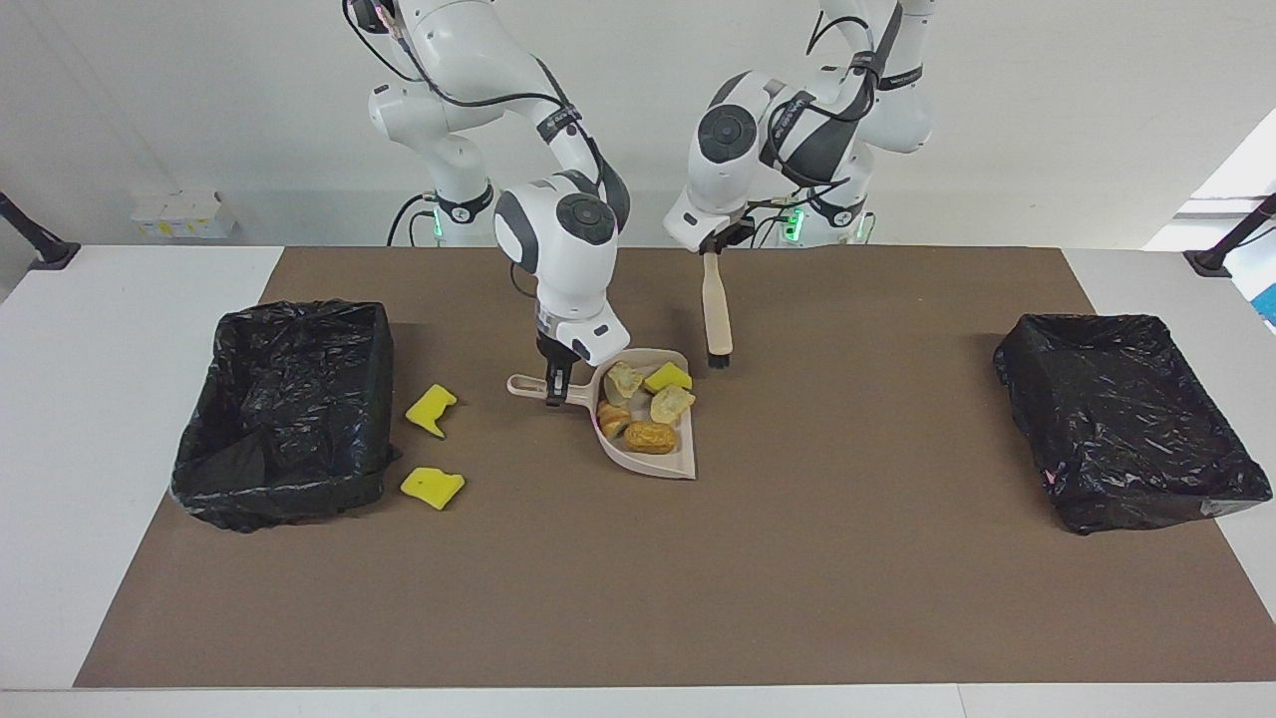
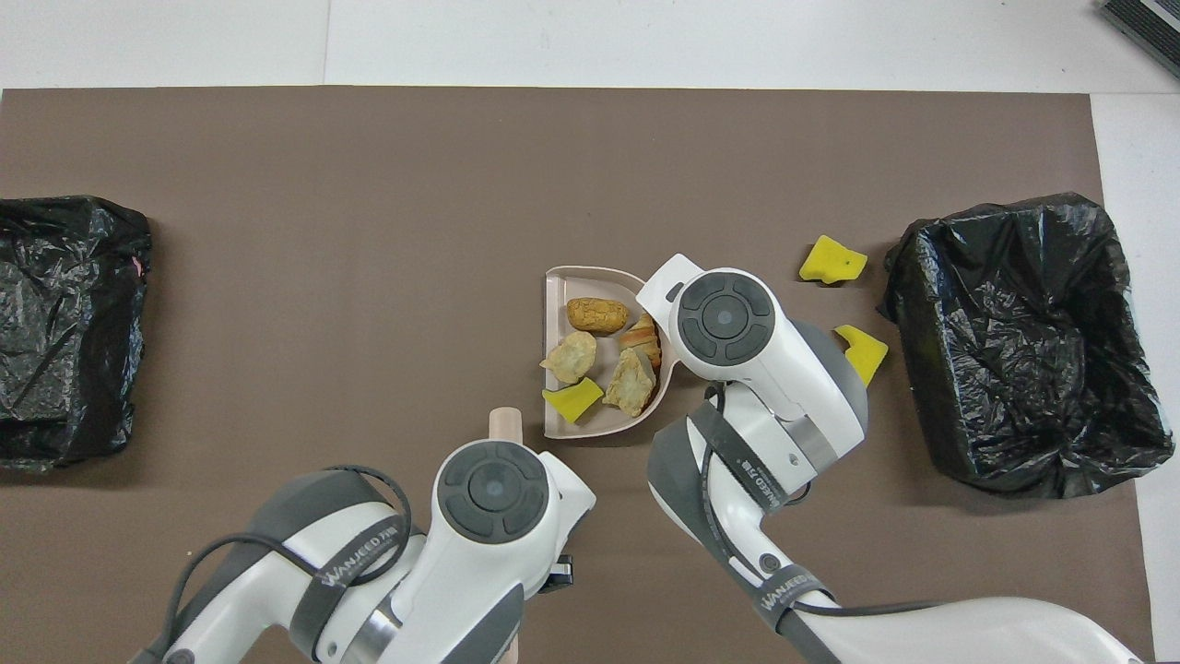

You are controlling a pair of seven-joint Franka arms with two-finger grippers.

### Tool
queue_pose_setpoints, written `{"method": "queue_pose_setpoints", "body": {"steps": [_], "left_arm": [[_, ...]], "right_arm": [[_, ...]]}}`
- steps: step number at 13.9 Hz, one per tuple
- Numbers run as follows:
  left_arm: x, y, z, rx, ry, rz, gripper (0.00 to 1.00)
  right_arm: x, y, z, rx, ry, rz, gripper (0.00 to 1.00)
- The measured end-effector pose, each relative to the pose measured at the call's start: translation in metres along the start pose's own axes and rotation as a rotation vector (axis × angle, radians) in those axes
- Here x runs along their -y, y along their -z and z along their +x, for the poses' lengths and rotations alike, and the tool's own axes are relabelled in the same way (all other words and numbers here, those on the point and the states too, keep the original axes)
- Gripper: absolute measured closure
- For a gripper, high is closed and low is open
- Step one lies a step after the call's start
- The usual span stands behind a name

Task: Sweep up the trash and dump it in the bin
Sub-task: 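Carry the dustpan over the bin with the right gripper and tip it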

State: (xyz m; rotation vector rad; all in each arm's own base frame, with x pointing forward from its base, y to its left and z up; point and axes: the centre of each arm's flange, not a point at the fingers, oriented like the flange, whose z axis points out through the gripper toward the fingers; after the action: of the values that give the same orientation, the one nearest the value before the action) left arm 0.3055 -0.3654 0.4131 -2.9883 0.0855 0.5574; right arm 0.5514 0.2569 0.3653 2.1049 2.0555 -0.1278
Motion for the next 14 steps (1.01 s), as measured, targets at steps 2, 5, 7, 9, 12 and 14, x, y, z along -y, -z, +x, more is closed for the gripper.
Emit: {"method": "queue_pose_setpoints", "body": {"steps": [2, 5, 7, 9, 12, 14], "left_arm": [[-0.011, -0.015, -0.026, -0.029, 0.003, 0.007, 0.74], [-0.014, -0.045, -0.055, -0.064, 0.024, 0.012, 0.74], [-0.013, -0.06, -0.057, -0.09, 0.041, -0.007, 0.74], [-0.012, -0.069, -0.051, -0.117, 0.048, -0.035, 0.74], [-0.014, -0.074, -0.049, -0.119, 0.053, -0.054, 0.74], [-0.018, -0.079, -0.051, -0.113, 0.05, -0.056, 0.74]], "right_arm": [[-0.003, 0.011, -0.007, -0.008, -0.015, -0.012, 0.69], [-0.011, 0.028, -0.033, -0.026, -0.021, -0.018, 0.69], [-0.021, 0.04, -0.066, -0.021, -0.034, 0.002, 0.69], [-0.03, 0.056, -0.096, -0.009, -0.05, 0.032, 0.69], [-0.045, 0.073, -0.14, -0.007, -0.091, 0.044, 0.69], [-0.053, 0.086, -0.173, -0.002, -0.131, 0.046, 0.69]]}}
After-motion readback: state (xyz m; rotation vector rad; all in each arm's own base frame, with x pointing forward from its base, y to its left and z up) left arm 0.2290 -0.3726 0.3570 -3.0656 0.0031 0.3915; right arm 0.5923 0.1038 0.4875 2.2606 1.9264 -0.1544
